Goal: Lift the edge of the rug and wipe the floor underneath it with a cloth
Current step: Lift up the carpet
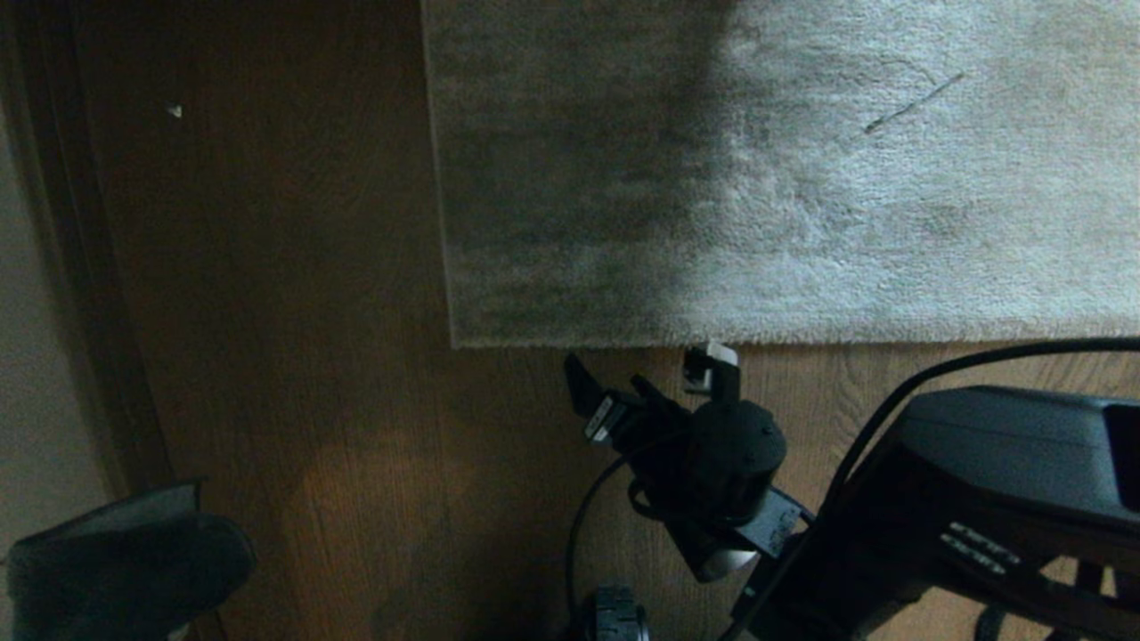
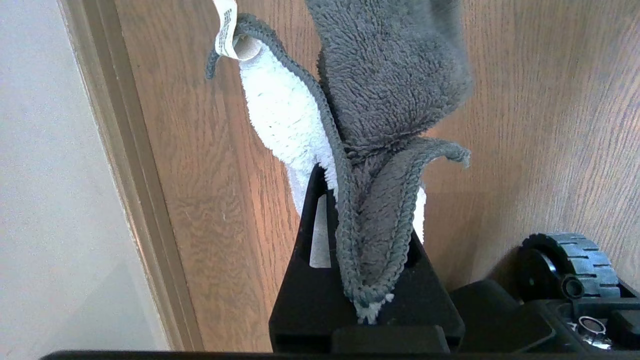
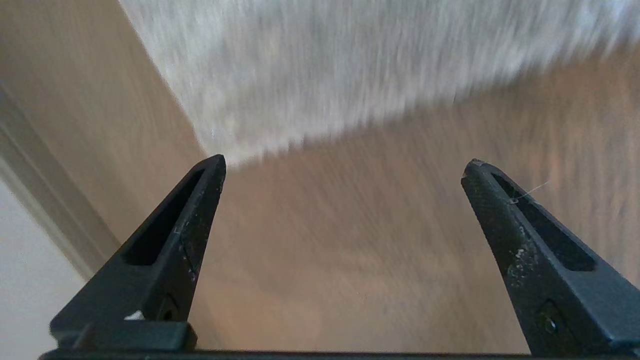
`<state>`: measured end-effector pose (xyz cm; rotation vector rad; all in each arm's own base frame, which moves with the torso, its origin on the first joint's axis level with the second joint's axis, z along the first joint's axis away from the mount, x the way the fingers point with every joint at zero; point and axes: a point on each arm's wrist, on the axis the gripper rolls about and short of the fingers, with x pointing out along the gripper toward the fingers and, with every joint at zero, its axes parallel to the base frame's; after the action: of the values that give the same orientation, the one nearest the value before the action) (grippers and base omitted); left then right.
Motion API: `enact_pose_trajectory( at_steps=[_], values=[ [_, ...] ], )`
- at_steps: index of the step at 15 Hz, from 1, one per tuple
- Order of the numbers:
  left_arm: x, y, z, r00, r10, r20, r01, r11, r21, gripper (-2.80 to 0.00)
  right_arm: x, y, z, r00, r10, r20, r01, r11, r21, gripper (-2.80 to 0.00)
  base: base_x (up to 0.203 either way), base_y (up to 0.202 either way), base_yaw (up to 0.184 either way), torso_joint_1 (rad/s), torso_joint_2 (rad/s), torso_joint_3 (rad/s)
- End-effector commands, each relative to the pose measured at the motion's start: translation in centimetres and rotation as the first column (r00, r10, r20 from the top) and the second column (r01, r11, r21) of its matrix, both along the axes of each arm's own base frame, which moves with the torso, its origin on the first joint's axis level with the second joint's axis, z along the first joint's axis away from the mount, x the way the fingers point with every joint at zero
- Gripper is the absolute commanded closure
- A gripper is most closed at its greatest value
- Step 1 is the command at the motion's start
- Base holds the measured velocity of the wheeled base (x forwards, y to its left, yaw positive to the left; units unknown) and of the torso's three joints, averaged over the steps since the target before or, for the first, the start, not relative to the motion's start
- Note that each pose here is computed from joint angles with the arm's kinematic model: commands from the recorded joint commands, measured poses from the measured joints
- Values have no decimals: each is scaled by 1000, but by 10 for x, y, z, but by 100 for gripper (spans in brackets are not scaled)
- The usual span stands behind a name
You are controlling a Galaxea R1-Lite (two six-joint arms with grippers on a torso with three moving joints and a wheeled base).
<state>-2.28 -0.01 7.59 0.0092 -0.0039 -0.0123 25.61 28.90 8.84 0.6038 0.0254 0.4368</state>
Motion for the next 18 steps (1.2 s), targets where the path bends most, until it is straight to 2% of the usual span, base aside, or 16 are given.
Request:
enact_pose_trajectory(
  at_steps=[1,5,7,13,18],
  values=[
    [0,0,0,1000,0,1,0,1000,0,0,2,9,-11,1000,8,9,-8,1000,27,-280,0,0,0,0,0,0],
    [0,0,0,1000,0,1,0,1000,0,0,18,29,-10,998,4,56,-9,996,85,-280,0,0,0,0,0,0],
    [0,0,0,1000,0,1,0,1000,0,0,22,35,-13,998,3,66,-9,996,91,-280,0,0,0,0,0,0],
    [0,0,0,1000,0,1,0,1000,0,0,32,30,-21,998,-22,56,17,997,81,-280,0,0,0,0,0,0],
    [0,0,0,1000,0,1,0,1000,0,0,49,23,-17,995,-64,76,56,993,104,-280,0,0,0,0,0,0]
  ],
)
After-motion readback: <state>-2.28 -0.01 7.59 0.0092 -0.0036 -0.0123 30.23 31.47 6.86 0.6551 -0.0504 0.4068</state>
